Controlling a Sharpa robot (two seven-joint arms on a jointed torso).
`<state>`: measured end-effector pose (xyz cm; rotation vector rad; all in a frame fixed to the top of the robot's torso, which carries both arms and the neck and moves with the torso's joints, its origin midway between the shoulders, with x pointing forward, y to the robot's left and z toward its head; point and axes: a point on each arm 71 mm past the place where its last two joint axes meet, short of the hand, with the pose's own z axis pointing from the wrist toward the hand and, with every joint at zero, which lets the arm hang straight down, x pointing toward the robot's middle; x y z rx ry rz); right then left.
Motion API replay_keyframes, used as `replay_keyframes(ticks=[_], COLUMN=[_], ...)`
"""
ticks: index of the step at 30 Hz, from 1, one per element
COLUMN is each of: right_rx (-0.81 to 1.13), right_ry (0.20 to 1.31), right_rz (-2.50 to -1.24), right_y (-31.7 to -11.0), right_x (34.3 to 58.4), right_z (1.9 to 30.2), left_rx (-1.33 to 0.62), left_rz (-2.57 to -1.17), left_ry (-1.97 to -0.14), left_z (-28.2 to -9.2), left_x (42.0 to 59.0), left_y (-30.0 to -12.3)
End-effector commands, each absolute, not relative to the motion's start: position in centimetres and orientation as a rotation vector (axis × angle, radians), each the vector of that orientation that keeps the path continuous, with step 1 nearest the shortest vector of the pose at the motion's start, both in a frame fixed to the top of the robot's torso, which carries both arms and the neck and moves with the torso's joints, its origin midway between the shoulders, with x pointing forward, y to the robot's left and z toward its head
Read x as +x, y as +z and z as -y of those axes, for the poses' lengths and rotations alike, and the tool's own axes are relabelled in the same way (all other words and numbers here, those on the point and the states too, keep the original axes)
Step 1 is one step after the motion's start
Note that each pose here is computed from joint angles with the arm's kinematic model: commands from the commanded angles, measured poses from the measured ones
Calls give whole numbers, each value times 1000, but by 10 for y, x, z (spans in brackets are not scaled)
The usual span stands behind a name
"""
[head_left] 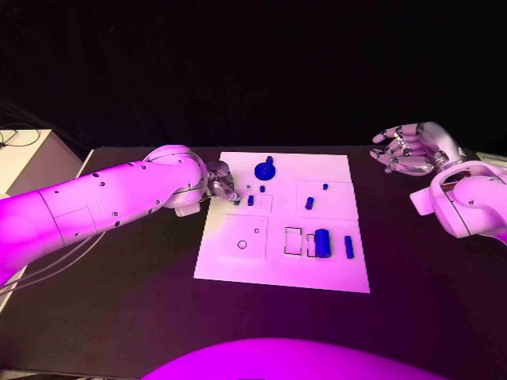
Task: Assemble the parts on the task board
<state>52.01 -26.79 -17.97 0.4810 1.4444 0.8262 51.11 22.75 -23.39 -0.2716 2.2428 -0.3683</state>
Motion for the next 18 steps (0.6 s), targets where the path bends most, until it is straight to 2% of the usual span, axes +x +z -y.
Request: replay_keyframes(ticks=[1, 18], right_rx=[465, 465], right_ry=[843, 842], right_rz=[-1449, -1448], right_y=[-180, -180], right_x=[520, 520], right_z=[267, 267], left_rx=[-256, -255], left_rz=[-2251, -2254], left_ry=[-367, -362], left_z=[-227, -229], left_x=[510, 509], left_y=[-236, -236])
